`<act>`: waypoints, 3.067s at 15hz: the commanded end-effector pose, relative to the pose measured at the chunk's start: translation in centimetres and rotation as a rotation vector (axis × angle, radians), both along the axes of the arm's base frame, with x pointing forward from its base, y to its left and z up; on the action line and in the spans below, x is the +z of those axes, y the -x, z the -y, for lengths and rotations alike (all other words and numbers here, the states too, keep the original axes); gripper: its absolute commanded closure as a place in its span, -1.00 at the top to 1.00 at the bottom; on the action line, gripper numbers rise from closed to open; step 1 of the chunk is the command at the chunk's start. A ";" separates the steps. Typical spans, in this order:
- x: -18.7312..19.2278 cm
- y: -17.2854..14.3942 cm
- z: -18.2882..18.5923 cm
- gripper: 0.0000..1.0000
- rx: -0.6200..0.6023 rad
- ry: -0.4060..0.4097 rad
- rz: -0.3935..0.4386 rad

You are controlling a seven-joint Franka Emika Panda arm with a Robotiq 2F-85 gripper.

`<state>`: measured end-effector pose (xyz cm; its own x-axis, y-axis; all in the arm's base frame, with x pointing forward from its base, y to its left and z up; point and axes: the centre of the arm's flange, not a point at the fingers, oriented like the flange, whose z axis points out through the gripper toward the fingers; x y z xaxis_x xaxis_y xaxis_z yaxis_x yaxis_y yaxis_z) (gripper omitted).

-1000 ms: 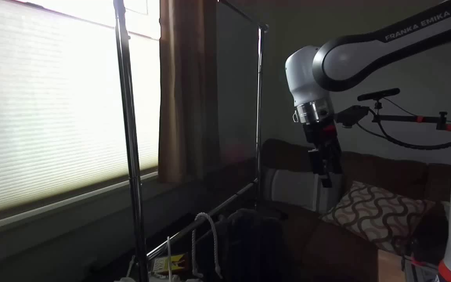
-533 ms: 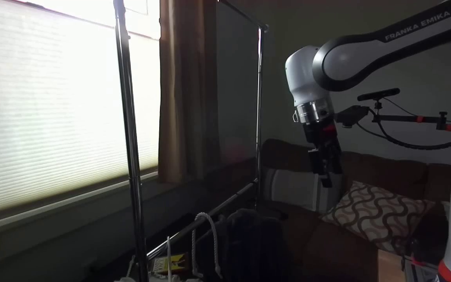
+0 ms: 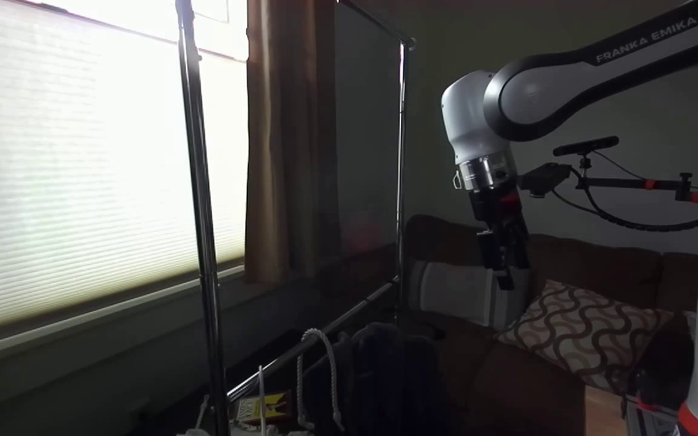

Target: Pick up the white coat hanger and hang it on the top rail

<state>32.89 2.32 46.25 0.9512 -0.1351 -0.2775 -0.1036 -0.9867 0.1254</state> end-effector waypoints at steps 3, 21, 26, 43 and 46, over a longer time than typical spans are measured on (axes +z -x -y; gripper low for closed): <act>0.0 0.0 0.0 1.00 0.000 0.000 0.000; -0.3 -1.1 -3.0 1.00 -0.044 0.056 0.023; -3.8 -3.8 -14.2 1.00 -0.225 0.125 0.089; -17.6 -15.8 -21.7 1.00 -0.497 -0.062 -0.016; -20.2 -18.2 -24.1 1.00 -0.528 -0.159 0.129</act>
<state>48.27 23.52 28.37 0.7782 -0.5718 -0.2597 -0.5829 -0.8116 0.0402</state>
